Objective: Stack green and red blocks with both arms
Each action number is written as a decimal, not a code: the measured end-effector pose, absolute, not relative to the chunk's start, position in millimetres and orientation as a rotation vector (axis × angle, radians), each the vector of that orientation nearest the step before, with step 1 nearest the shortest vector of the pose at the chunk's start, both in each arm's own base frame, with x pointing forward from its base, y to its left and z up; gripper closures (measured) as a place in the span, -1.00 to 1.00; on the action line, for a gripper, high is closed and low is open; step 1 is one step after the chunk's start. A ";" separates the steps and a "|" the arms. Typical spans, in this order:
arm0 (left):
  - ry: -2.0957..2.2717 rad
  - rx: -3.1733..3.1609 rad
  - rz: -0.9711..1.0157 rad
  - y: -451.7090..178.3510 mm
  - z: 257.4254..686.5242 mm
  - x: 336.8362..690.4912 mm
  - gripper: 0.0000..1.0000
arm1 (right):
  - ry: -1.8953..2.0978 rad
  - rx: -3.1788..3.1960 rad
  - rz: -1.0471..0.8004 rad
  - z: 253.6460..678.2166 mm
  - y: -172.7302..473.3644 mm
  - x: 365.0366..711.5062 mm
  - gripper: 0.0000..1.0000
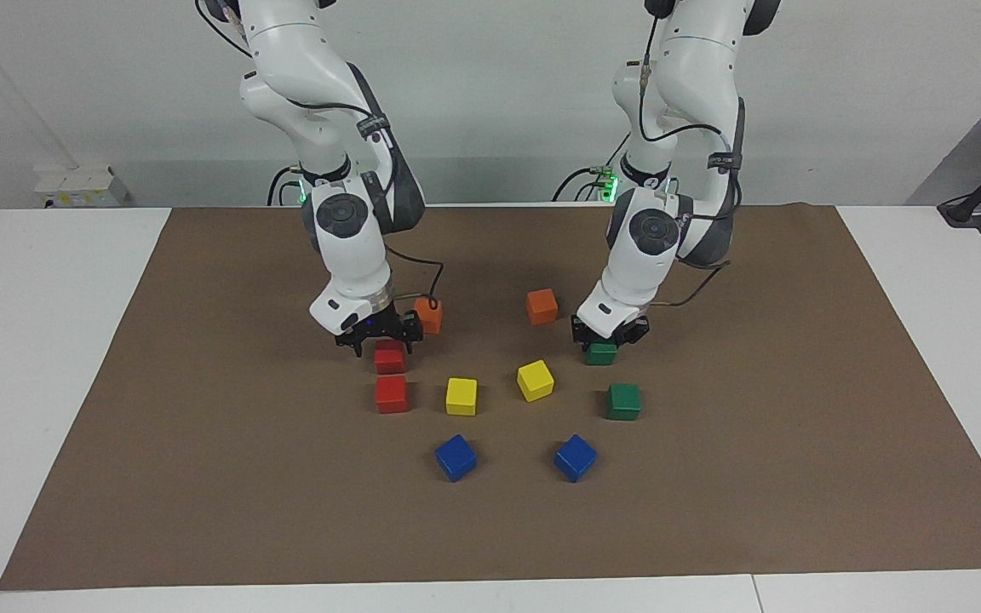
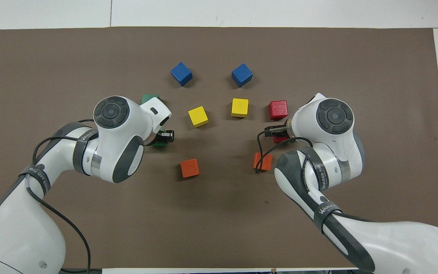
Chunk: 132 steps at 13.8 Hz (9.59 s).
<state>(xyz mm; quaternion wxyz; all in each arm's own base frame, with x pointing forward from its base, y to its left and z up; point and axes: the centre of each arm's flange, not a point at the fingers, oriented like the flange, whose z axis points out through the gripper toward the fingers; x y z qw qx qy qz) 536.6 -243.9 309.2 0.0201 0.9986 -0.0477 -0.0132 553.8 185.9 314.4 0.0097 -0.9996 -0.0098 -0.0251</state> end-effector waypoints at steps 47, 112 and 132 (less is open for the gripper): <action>-0.269 3.049 0.065 -212.3 357.5 647.1 -1.00 | -0.020 -3.149 -0.113 370.3 183.0 648.7 -1.00; -0.238 3.120 0.266 144.9 357.2 541.4 -0.09 | -0.319 -3.156 -0.078 352.9 -49.6 590.8 -0.10; -0.311 3.083 0.193 136.1 465.8 579.2 -1.00 | -0.318 -3.161 -0.142 352.3 -55.2 591.1 -0.10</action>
